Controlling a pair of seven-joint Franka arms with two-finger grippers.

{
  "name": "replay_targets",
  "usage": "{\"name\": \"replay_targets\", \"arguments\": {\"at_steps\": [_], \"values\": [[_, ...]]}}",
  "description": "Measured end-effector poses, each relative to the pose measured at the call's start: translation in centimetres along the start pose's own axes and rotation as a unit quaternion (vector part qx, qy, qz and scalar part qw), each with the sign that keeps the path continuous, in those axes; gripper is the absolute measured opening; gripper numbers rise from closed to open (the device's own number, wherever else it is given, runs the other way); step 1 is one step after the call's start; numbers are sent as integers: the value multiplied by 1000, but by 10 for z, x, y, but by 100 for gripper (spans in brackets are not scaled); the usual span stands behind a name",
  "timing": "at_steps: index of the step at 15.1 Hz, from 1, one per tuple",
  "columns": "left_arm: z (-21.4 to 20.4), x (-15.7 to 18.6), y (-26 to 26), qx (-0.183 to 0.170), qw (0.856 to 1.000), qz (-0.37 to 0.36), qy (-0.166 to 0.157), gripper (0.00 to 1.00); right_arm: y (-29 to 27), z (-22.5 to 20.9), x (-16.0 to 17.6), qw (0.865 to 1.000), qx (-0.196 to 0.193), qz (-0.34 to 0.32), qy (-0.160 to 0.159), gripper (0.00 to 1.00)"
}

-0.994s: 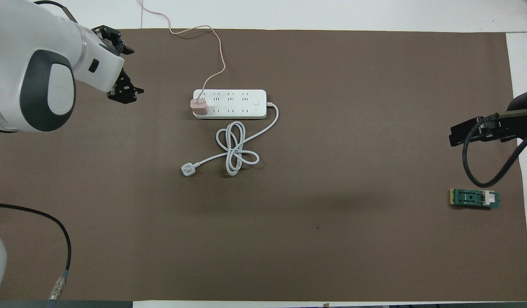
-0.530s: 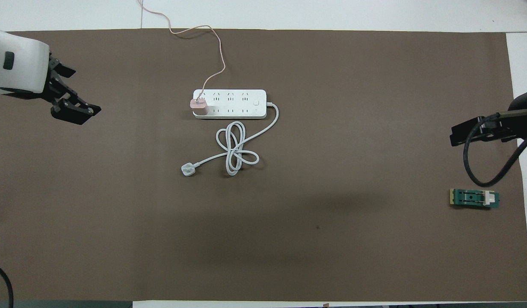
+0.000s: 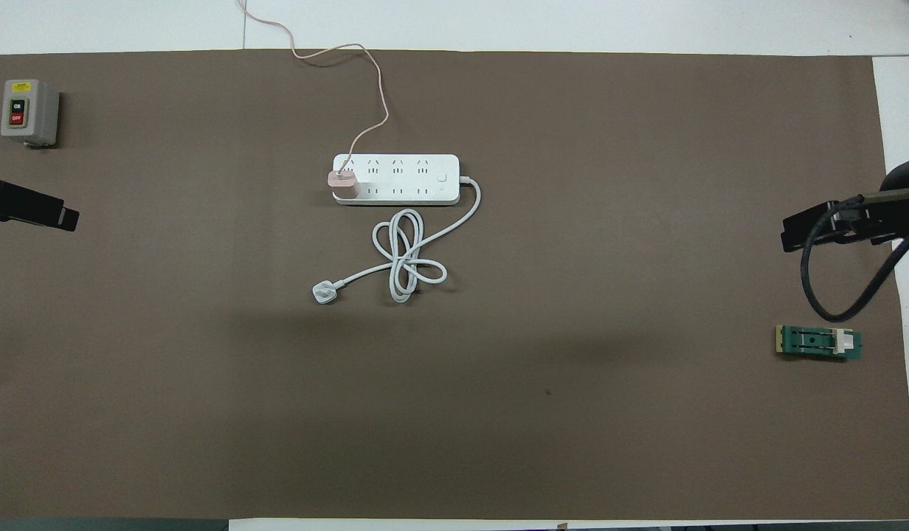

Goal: Plug charger into power strip

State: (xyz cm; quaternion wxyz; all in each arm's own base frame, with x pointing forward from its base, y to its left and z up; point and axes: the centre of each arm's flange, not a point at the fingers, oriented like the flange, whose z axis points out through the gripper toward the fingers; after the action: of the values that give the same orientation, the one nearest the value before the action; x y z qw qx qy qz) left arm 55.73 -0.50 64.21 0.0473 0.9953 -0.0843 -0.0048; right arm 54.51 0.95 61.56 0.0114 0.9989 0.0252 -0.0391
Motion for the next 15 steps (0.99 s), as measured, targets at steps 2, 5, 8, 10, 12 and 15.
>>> {"name": "replay_targets", "arguments": {"at_steps": [2, 5, 8, 10, 12, 15], "values": [[-14, -12, 1, -2, 999, -34, 5, 100, 0, 0, 0, 1000, 0, 0, 0, 100], [-16, -23, -4, -5, 998, -69, -7, 100, 0, 0, 0, 1000, 0, 0, 0, 100], [-19, -29, -27, -6, 995, -99, -5, 100, 0, 0, 0, 1000, 0, 0, 0, 100], [-22, -31, -32, -5, 994, -106, -2, 100, 0, 0, 0, 1000, 0, 0, 0, 100], [-22, -31, -28, -1, 993, -118, -3, 100, 0, 0, 0, 1000, 0, 0, 0, 100], [-13, -29, -18, 2, 991, -131, -12, 100, 0, 0, 0, 1000, 0, 0, 0, 100]]}}
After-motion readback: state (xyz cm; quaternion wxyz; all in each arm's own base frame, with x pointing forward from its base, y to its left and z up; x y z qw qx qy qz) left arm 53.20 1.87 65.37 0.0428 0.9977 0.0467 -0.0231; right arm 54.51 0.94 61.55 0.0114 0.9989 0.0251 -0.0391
